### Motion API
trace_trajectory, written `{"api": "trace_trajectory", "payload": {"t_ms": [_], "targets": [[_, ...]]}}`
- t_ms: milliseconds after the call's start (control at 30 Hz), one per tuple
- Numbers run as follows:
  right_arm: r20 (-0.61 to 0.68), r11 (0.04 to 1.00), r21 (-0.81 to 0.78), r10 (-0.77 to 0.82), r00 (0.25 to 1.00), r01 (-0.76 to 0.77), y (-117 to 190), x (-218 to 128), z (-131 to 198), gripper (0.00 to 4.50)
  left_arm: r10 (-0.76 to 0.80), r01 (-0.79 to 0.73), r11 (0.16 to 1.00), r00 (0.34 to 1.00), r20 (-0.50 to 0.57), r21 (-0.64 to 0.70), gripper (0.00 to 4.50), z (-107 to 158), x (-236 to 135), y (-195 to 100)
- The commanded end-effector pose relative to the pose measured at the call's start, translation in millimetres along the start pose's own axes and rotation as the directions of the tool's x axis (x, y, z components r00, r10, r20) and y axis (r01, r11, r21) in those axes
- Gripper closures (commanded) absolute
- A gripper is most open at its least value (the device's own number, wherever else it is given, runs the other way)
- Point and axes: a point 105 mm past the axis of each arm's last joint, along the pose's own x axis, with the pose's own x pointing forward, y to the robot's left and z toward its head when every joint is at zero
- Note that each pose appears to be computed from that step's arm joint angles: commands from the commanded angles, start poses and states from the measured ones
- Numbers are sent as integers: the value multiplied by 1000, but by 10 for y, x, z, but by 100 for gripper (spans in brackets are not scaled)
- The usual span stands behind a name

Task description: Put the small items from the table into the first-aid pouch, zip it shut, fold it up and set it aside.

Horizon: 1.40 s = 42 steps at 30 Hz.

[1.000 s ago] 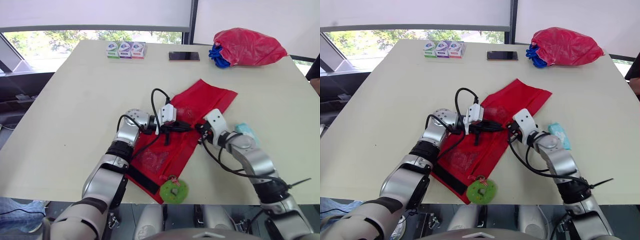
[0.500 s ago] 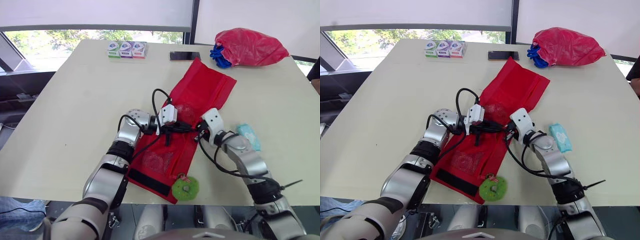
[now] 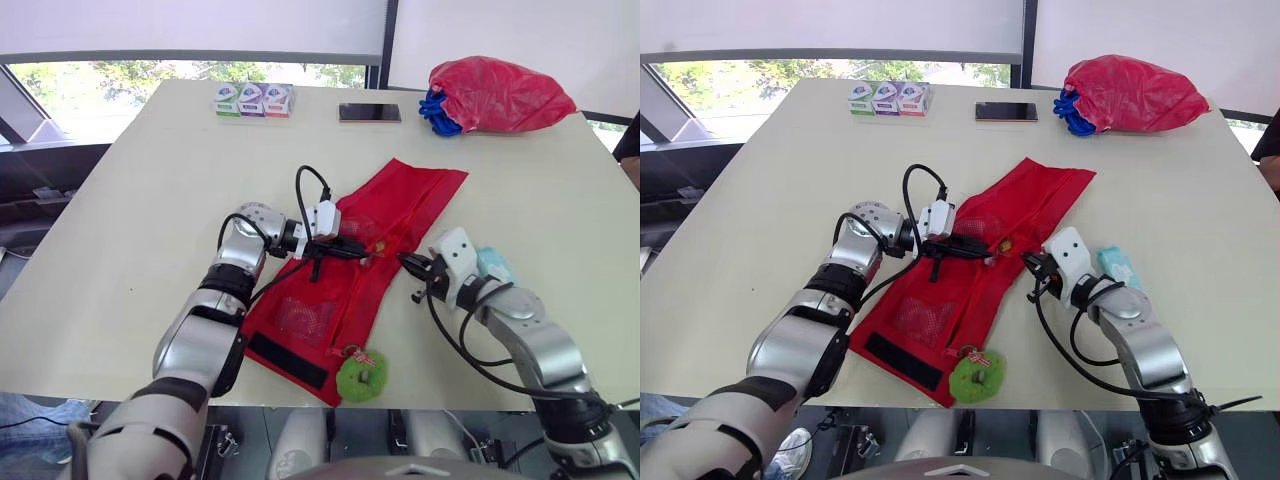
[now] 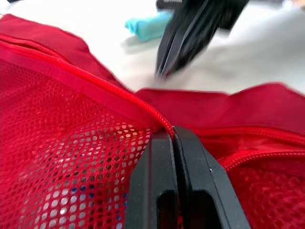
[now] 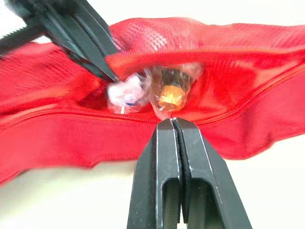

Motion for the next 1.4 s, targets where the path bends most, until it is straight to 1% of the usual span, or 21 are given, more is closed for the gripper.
{"api": "trace_trajectory", "payload": {"t_ms": [33,67,133,200,267,300,367,433,467,567,600,667,700,733,767,833,900,1000,1133,1300,1400], "targets": [[109,999,-48,-13,994,18,-36,-165,220,447,32,-32,999,999,-7,45,450,92,-74,126],[129,999,-46,-12,992,18,-39,-237,239,450,43,-43,998,999,9,46,402,120,-57,148],[161,999,-43,-7,987,15,-35,-330,272,450,51,-53,998,998,33,45,363,155,-31,165],[188,999,-46,2,982,7,-25,-440,321,450,41,-43,999,996,74,24,260,200,-17,151],[215,999,-53,17,976,-6,-8,-537,380,450,26,-27,1000,994,107,8,190,234,-27,117],[224,998,-60,28,974,-15,4,-583,412,450,20,-20,1000,993,118,4,136,242,-53,85],[235,997,-68,46,971,-31,17,-657,462,450,14,-15,1000,992,126,6,56,249,-112,13],[237,996,-69,76,969,-61,31,-737,498,450,26,-27,1000,990,136,0,2,270,-171,-86],[233,994,-72,97,968,-83,37,-786,515,450,37,-36,999,989,144,-9,2,283,-212,-168],[223,987,-78,153,963,-139,39,-904,576,368,83,-78,996,988,131,-42,0,294,-341,-413],[222,985,-82,169,960,-154,36,-923,608,305,120,-114,992,985,120,-63,0,290,-383,-456],[213,975,-112,213,953,-193,20,-936,691,238,254,-243,962,964,78,-126,0,258,-509,-580],[212,970,-130,230,950,-205,5,-925,734,217,327,-315,935,944,54,-162,0,243,-581,-652],[213,967,-140,240,947,-213,-7,-914,765,170,381,-368,910,924,32,-190,0,233,-638,-712],[218,964,-144,250,943,-222,-10,-899,791,160,438,-428,880,899,4,-208,0,208,-698,-747],[232,957,-145,279,932,-250,6,-869,836,64,554,-549,796,830,-56,-254,0,139,-816,-797],[242,947,-148,316,918,-287,42,-836,868,5,627,-622,735,775,-81,-270,0,124,-884,-898],[239,932,-152,357,903,-329,77,-805,878,5,744,-737,618,661,-97,-273,0,116,-999,-1020],[236,919,-163,389,891,-358,73,-744,905,5,839,-856,441,500,-215,-272,0,-20,-1107,-1281],[236,897,-183,436,868,-401,111,-672,952,5,844,-901,264,389,-370,-344,0,-226,-1067,-1562],[235,889,-193,453,860,-416,141,-650,974,5,809,-890,211,391,-439,-405,0,-298,-963,-1675]]}}
